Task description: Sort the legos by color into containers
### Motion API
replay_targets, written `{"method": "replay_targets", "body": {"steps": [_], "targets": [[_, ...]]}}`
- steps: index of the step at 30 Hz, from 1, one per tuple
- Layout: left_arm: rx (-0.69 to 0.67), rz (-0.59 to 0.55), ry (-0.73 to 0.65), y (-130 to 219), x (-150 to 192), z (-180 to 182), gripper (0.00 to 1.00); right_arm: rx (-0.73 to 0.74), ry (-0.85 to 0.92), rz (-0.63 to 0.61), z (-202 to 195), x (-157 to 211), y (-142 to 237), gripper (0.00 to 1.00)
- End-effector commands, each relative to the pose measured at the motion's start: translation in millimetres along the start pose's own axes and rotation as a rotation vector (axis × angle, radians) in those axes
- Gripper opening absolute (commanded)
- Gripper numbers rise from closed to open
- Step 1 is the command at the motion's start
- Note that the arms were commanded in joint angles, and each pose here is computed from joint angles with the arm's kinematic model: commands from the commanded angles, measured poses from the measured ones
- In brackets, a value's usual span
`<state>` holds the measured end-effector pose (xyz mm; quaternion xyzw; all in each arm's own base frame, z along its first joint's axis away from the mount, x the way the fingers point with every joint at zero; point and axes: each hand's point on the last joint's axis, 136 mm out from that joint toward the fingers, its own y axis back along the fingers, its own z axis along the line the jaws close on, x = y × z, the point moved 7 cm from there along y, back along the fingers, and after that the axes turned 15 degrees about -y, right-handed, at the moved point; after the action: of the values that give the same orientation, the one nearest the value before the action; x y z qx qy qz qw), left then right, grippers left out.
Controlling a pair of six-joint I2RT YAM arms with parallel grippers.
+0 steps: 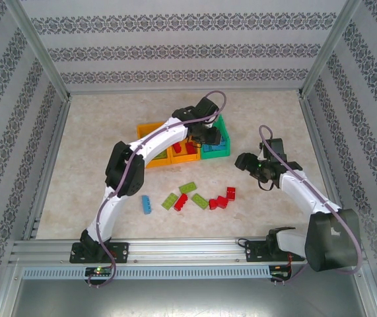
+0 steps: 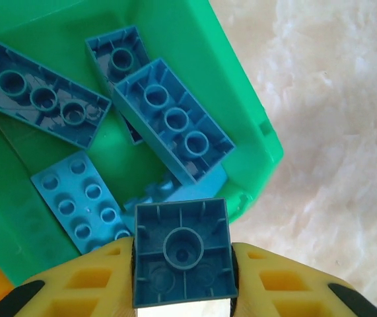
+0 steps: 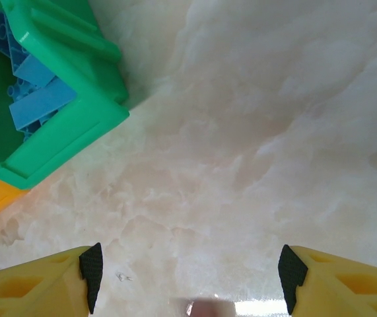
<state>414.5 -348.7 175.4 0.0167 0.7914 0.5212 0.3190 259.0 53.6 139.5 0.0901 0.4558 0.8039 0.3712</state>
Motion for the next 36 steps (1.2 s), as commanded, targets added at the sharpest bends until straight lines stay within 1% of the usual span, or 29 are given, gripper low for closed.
{"method": "replay_targets", "body": {"steps": [1,3,5,6,7,10,12,13,14,15,17,20,22,25,27,32,36], "targets": [[-0.048,-0.017,-0.008,6,-9,8,0.37,0.011,-0.019,-0.003,-8,3,3,0.74],[-0.055,-0.021,-0.006,6,-10,10,0.44,0.010,-0.016,-0.002,-8,4,4,0.74],[-0.070,-0.022,-0.001,6,-10,11,0.47,0.007,-0.010,-0.001,-8,5,5,0.74],[-0.078,-0.023,0.003,8,-9,12,0.53,0.004,-0.008,-0.001,-8,5,5,0.74],[-0.090,-0.024,0.005,10,-9,13,0.64,0.002,-0.004,-0.001,-7,5,6,0.74],[-0.116,-0.038,0.011,19,-8,13,0.78,-0.003,0.005,-0.002,-7,6,7,0.74],[-0.125,-0.059,0.011,29,-7,13,0.81,-0.006,0.008,-0.001,-7,6,8,0.74],[-0.128,-0.074,0.010,37,-6,12,0.85,-0.004,0.008,0.002,-8,7,7,0.74],[-0.130,-0.086,0.011,43,-5,11,0.95,-0.004,0.008,0.003,-8,7,7,0.74],[-0.136,-0.099,0.008,51,-3,10,1.00,-0.005,0.007,0.004,-8,7,6,0.73],[-0.152,-0.124,0.004,70,4,10,1.00,-0.006,0.006,0.008,-8,7,5,0.73],[-0.210,-0.129,-0.001,96,24,16,1.00,-0.011,0.005,0.017,-7,6,1,0.73],[-0.277,-0.118,0.004,115,44,24,1.00,-0.011,0.007,0.026,-6,6,-2,0.74],[-0.396,-0.058,0.041,133,86,40,1.00,-0.009,0.010,0.037,-5,4,-6,0.74],[-0.449,-0.001,0.076,138,117,50,0.99,-0.006,0.011,0.043,-3,3,-10,0.73],[-0.507,0.144,0.202,139,188,65,0.99,-0.003,0.025,0.068,2,-1,-17,0.74],[-0.496,0.170,0.330,140,229,70,1.00,0.003,0.034,0.069,3,-3,-19,0.74]]}}
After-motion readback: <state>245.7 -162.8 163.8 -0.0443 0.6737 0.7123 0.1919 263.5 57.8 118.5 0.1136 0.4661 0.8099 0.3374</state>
